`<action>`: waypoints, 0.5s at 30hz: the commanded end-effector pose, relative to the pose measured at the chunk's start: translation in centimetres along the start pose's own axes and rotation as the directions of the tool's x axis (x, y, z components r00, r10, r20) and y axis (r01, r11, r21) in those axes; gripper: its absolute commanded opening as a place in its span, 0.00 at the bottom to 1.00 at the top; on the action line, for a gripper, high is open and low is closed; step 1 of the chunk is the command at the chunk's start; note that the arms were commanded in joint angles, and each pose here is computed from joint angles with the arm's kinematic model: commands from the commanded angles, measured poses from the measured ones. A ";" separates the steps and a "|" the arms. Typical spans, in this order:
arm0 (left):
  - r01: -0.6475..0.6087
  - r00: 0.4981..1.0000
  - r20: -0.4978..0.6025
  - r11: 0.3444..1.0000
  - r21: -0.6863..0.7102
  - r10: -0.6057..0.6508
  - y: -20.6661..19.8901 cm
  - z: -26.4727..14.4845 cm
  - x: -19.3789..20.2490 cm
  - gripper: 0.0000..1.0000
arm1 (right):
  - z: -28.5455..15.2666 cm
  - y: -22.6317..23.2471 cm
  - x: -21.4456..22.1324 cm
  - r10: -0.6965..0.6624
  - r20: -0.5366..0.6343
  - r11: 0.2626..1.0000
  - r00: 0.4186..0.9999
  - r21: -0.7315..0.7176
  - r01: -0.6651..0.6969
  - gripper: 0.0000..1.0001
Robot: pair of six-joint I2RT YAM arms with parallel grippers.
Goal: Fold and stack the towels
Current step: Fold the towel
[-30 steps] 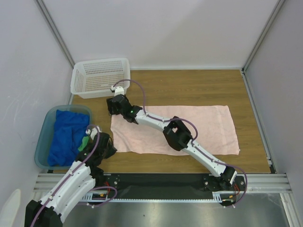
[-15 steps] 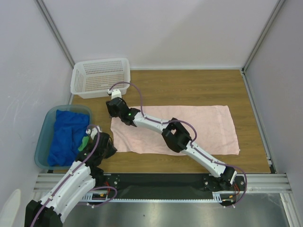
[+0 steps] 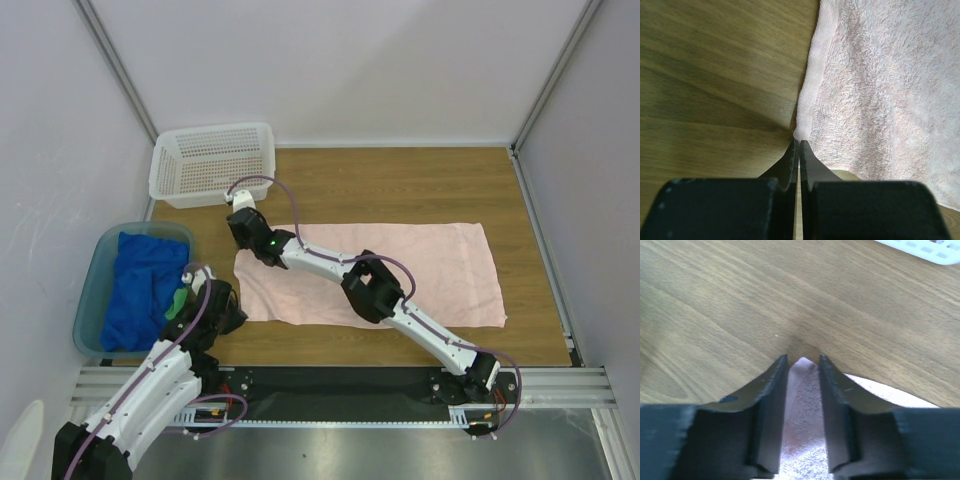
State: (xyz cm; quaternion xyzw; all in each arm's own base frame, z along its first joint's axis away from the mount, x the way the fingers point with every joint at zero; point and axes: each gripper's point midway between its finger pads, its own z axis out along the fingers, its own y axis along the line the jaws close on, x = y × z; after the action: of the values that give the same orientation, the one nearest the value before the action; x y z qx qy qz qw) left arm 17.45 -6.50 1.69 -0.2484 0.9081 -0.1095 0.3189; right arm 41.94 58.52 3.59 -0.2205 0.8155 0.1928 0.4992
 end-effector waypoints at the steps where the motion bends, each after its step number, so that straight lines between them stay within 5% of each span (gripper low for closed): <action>1: -0.022 1.000 0.003 0.999 0.024 0.022 -0.4 0.1 0.0 0.00 | -0.1 -0.2 0.8 -0.032 -0.020 0.999 0.999 0.021 0.032 0.35; 9: -0.024 1.000 0.001 0.999 0.026 0.024 -0.4 0.1 0.0 0.00 | -0.6 0.1 -1.3 0.000 0.015 1.000 1.000 0.003 0.000 0.02; 15: -0.026 1.000 0.000 0.999 0.033 0.026 -0.5 0.0 0.0 0.00 | -1.5 0.0 -7.8 0.220 0.107 0.971 0.970 -0.124 -0.207 0.00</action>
State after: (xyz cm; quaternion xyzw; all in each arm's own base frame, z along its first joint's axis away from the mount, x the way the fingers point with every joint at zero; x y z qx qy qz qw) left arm 17.44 -6.49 1.67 -0.2450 0.9090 -0.1087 0.3191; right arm 42.52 58.39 3.67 -0.1995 0.8196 0.2196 0.4901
